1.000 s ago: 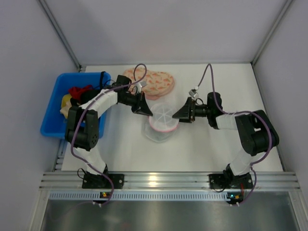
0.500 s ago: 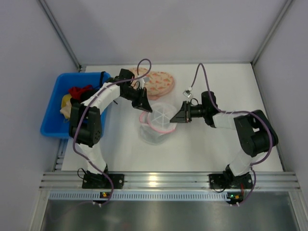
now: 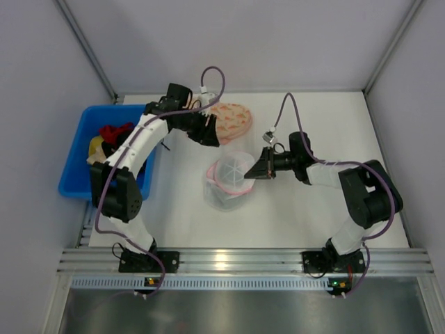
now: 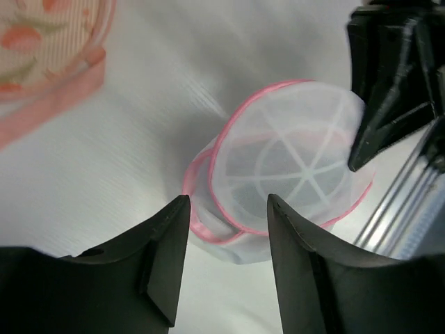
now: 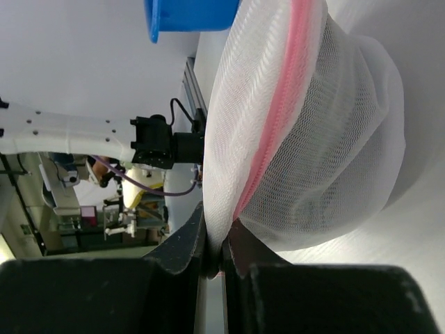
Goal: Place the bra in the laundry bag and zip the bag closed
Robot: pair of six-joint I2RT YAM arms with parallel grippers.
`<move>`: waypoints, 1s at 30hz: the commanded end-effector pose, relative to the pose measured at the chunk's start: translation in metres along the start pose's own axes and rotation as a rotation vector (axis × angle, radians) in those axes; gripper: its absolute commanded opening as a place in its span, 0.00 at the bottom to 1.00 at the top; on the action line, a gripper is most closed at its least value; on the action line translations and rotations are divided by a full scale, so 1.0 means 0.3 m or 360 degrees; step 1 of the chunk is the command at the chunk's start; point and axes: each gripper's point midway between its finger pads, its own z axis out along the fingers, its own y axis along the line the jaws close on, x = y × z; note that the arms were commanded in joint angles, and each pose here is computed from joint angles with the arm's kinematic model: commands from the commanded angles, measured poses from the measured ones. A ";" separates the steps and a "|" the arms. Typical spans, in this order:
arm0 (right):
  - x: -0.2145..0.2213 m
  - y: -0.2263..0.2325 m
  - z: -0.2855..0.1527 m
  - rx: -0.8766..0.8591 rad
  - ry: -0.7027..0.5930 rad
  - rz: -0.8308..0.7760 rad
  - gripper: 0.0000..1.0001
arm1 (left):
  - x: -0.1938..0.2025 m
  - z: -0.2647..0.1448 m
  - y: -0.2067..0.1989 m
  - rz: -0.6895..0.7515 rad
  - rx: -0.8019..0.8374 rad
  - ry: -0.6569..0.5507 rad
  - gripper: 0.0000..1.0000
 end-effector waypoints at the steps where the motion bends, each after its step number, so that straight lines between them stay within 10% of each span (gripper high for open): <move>1: -0.017 0.044 0.031 -0.0004 0.0024 0.0033 0.00 | -0.128 -0.123 -0.211 0.0797 -0.0066 -0.0193 0.54; 7: -0.025 0.053 0.042 0.0002 0.0046 0.0169 0.00 | 0.125 0.017 -0.585 0.1987 0.0073 0.0202 0.54; 13: -0.009 0.051 0.047 0.0021 0.0053 0.0176 0.00 | 0.299 0.158 -0.692 0.2410 0.0013 0.0657 0.49; 30: 0.013 0.034 0.047 0.0039 0.0071 0.0159 0.00 | 0.336 0.365 -0.553 0.2599 -0.0355 0.1423 0.49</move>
